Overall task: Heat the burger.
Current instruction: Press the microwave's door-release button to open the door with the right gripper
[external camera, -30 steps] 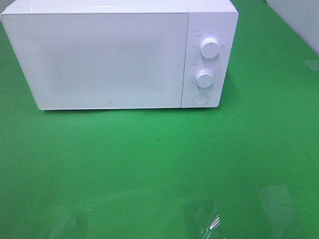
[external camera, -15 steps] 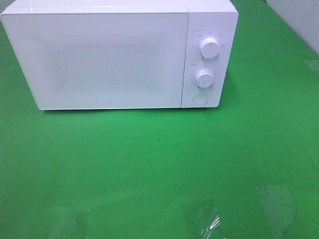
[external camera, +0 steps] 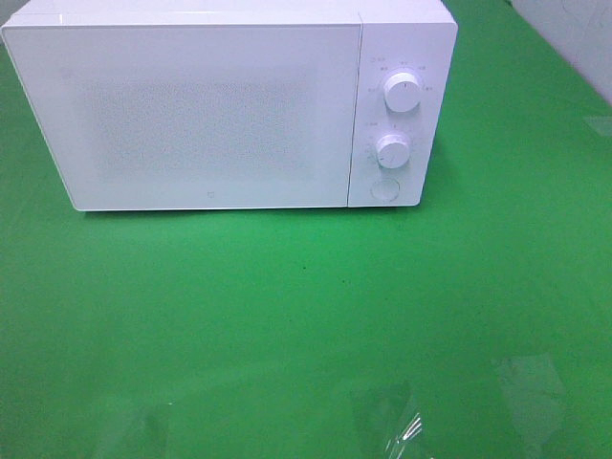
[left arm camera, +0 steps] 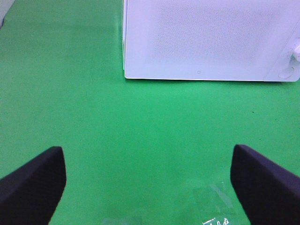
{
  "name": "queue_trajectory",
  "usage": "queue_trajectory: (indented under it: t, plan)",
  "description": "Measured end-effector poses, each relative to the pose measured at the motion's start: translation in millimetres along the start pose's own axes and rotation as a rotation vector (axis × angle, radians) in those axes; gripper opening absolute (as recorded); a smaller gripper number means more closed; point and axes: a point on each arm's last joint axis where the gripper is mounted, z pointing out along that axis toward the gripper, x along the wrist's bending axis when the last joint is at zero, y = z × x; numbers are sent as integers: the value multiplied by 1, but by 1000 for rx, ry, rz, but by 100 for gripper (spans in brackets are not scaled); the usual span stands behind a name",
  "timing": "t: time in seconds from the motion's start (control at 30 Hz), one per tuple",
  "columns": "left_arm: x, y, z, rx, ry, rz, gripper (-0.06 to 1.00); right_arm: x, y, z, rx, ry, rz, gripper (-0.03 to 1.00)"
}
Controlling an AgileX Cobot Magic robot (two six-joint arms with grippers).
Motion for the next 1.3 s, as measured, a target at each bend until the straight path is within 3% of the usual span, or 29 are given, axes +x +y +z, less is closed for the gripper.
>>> queue_trajectory:
  t: [0.63, 0.8, 0.97, 1.3]
  plan:
    - [0, 0, 0, 0, 0, 0, 87, 0, 1, -1, 0, 1, 1, 76]
    - [0, 0, 0, 0, 0, 0, 87, 0, 22, -6, -106, -3, 2, 76]
    - [0, 0, 0, 0, 0, 0, 87, -2, 40, 13, -169, -12, 6, 75]
    - [0, 0, 0, 0, 0, 0, 87, -6, 41, 60, -129, -22, 15, 75]
